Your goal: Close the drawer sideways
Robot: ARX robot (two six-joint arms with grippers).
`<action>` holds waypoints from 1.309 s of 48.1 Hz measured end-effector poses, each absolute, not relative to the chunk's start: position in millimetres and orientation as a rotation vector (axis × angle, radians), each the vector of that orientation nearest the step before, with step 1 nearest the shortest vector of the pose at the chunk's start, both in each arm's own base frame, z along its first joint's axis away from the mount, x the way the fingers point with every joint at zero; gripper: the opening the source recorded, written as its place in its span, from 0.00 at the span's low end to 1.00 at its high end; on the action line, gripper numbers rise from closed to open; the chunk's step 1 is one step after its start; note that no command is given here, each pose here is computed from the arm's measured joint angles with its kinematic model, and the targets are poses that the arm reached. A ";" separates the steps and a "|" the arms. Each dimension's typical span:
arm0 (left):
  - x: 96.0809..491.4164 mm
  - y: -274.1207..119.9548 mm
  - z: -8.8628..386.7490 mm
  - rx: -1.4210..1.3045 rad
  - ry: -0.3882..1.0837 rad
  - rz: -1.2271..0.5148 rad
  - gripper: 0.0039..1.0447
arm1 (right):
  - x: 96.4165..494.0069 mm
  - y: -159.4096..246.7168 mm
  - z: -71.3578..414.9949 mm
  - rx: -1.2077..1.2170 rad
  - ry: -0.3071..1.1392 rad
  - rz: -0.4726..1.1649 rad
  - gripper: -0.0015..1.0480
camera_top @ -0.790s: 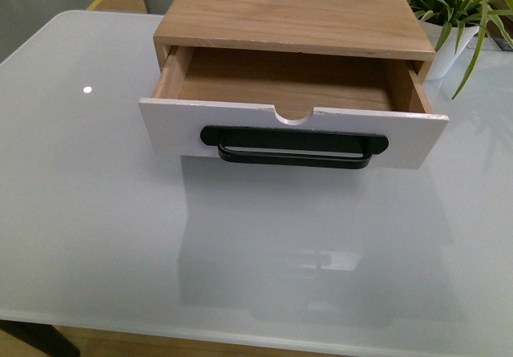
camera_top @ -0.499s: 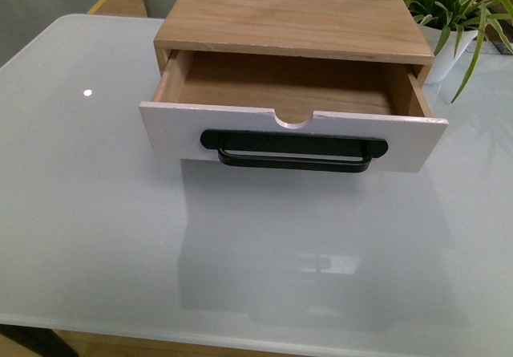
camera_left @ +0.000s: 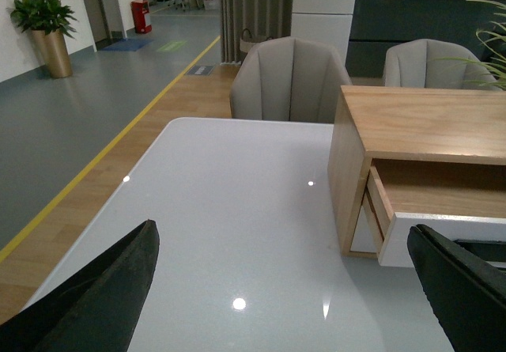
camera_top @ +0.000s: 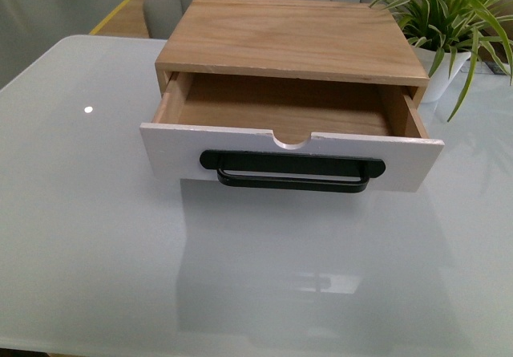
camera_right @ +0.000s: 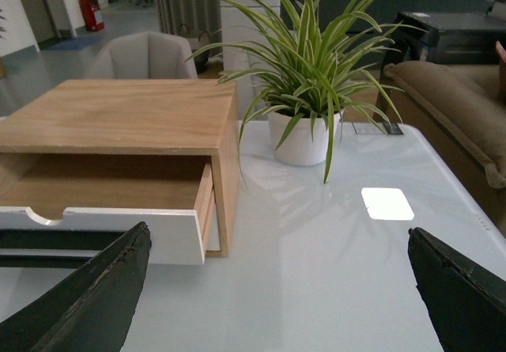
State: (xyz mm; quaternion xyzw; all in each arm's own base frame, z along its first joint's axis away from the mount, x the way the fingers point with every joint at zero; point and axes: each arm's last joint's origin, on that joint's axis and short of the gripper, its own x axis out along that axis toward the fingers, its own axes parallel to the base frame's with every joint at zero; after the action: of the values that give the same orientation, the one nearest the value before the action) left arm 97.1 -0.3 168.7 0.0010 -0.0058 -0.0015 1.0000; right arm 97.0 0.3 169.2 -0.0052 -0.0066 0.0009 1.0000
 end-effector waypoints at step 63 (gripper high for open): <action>269.1 -94.4 109.2 0.552 0.292 -1.038 0.92 | 259.8 85.8 115.1 -1.110 0.357 0.843 0.91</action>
State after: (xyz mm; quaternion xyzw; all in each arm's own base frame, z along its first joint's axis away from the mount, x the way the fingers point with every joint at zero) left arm 269.1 -94.4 109.2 0.2593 0.1372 -0.4879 0.8221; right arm 259.8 85.8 115.1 -0.5083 0.1634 0.3862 0.7522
